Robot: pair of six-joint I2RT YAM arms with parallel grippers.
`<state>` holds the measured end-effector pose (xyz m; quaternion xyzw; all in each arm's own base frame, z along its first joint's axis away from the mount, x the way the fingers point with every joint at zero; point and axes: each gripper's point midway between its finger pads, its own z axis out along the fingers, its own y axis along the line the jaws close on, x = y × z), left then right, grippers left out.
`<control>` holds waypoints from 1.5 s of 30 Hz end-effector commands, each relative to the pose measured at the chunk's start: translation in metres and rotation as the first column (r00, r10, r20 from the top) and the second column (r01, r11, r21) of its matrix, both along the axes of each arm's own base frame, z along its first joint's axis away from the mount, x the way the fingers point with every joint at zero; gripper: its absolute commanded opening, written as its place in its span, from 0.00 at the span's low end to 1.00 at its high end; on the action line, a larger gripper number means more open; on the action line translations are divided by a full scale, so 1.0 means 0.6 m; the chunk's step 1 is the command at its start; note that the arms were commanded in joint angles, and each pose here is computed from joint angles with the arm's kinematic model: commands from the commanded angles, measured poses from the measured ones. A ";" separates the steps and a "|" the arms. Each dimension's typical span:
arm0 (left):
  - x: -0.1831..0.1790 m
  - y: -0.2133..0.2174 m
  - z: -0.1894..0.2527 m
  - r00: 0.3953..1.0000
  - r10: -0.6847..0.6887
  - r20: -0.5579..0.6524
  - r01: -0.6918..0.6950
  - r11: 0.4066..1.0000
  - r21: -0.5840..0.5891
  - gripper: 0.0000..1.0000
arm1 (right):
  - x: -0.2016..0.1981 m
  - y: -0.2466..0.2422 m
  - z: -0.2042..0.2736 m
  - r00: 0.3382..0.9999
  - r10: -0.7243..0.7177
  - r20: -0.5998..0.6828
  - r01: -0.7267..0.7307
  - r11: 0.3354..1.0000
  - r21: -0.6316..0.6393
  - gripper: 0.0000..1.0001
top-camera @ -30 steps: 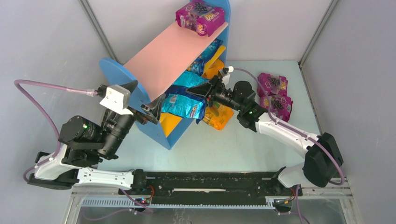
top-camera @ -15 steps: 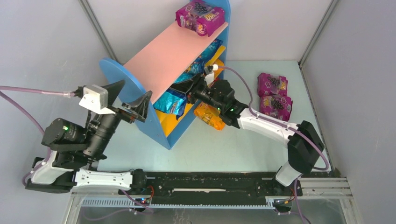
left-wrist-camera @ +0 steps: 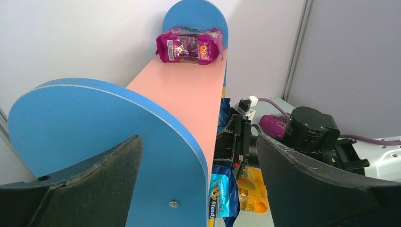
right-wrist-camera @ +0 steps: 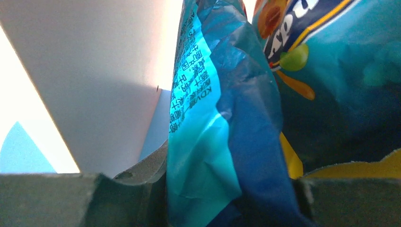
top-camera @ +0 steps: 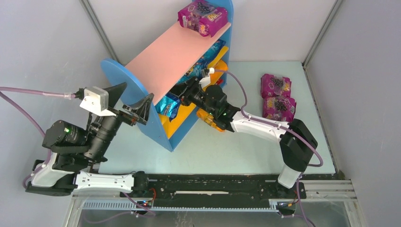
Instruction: Place and organize the candy bags onto the shelf
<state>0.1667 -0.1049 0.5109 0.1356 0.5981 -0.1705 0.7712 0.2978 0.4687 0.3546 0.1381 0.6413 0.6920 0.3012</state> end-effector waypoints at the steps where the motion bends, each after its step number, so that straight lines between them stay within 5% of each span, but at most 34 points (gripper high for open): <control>1: -0.003 0.008 0.001 1.000 -0.016 -0.005 0.016 0.999 -0.040 0.95 | -0.016 -0.036 0.193 0.973 -0.087 0.212 0.032 0.967 0.252 0.18; 20: 0.003 0.066 0.004 0.997 0.069 -0.030 -0.070 0.997 -0.016 0.95 | -0.026 0.029 0.189 0.934 -0.082 0.347 0.008 0.977 0.212 0.25; 30: -0.002 0.056 0.007 0.999 0.027 -0.018 -0.028 0.998 -0.049 0.95 | -0.055 0.022 0.160 0.944 -0.077 0.320 0.067 0.997 0.044 0.66; 45: -0.002 0.043 0.004 1.000 0.012 -0.017 -0.013 0.999 -0.044 0.95 | -0.093 -0.032 0.079 0.987 -0.047 0.155 0.070 0.987 -0.145 0.80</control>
